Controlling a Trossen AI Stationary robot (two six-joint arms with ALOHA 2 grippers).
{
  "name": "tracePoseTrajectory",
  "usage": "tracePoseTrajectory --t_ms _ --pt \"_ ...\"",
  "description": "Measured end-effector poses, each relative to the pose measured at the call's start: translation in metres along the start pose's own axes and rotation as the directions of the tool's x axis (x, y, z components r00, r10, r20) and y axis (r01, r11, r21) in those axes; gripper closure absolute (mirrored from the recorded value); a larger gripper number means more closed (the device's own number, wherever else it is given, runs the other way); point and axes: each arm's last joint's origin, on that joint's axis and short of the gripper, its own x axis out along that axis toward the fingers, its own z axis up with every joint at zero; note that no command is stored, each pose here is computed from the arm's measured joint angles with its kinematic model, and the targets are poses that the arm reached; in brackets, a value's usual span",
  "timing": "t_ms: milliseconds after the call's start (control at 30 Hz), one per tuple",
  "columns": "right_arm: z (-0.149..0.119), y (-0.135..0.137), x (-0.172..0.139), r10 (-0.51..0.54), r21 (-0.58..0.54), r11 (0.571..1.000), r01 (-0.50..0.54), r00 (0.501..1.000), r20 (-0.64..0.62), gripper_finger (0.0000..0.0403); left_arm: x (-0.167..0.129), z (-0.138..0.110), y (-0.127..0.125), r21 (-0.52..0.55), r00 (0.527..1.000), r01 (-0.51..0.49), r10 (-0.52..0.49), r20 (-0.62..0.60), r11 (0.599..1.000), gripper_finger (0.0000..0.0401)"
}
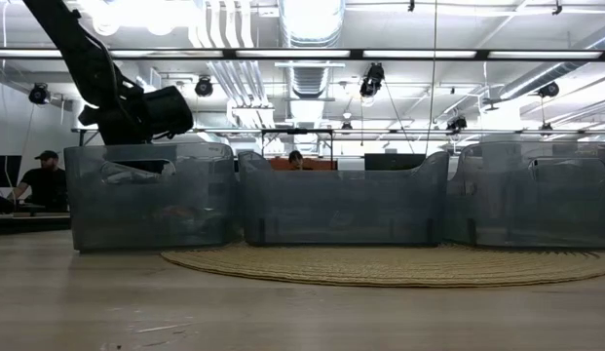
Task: Pick and place Granola Bars by type
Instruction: Put the red granola bar into the left black bin
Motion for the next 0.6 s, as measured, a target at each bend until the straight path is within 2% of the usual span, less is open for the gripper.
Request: tracePoseTrajectory --t_ms 267,600 --pt "0.001 0.000 0.000 0.001 0.001 1.000 -0.001 1.000 0.006 0.0394 0.003 0.002 0.004 -0.018 1.000 0.009 -0.010 -0.016 1.000 0.0229" --pt "0.002 0.000 0.000 0.004 0.003 1.000 -0.004 1.000 0.015 0.0394 0.015 -0.003 0.002 -0.041 0.996 0.020 -0.023 -0.085 0.999 0.0320"
